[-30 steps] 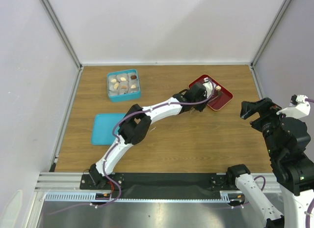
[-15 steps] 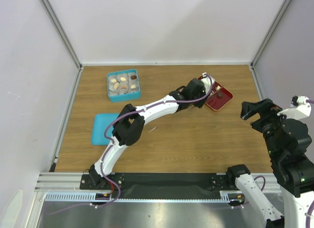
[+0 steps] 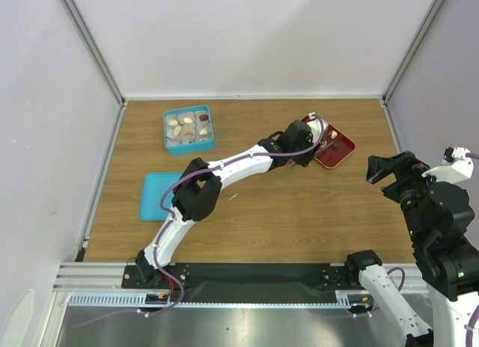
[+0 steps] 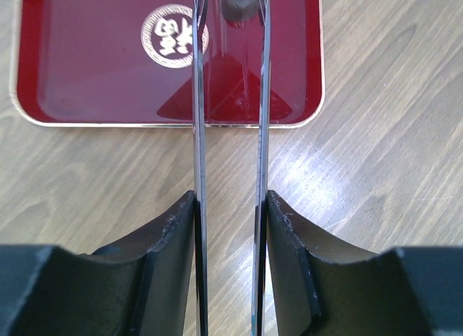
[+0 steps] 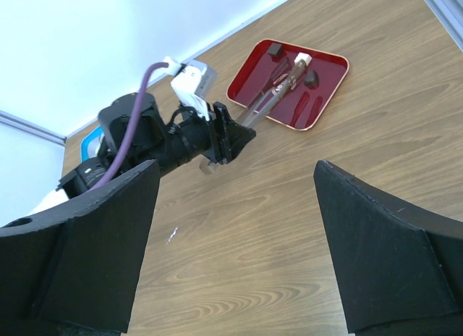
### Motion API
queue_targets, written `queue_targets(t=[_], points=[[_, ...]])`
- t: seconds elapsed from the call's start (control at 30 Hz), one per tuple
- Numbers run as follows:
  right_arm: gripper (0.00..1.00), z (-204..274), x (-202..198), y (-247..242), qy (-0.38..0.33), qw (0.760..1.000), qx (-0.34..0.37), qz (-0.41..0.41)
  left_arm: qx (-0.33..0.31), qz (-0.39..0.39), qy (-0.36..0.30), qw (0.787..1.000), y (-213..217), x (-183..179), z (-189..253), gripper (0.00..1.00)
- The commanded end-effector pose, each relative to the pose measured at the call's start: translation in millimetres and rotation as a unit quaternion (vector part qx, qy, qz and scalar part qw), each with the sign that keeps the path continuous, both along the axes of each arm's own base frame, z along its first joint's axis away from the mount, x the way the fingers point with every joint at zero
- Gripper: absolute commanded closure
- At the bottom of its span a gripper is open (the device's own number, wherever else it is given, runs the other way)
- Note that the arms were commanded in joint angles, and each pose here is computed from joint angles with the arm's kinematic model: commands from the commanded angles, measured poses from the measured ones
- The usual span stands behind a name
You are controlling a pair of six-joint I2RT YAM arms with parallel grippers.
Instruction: Pack the chocolate
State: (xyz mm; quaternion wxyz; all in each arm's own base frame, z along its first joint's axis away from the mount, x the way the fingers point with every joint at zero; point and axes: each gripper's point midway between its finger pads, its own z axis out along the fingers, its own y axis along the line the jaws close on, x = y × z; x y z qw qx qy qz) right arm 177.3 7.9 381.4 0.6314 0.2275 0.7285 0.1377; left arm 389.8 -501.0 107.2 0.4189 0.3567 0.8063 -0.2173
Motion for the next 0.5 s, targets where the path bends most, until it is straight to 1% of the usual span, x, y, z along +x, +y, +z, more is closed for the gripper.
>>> queue_targets(t=[0.0,0.47], points=[[0.06,11,0,-1,-0.021,1.000,-0.002,-0.001,-0.031,-0.023,-0.017,0.999,-19,3,13,0.54],[0.06,11,-1,-3,-0.022,1.000,-0.003,-0.005,-0.023,-0.028,-0.004,0.999,-31,4,-11,0.51]])
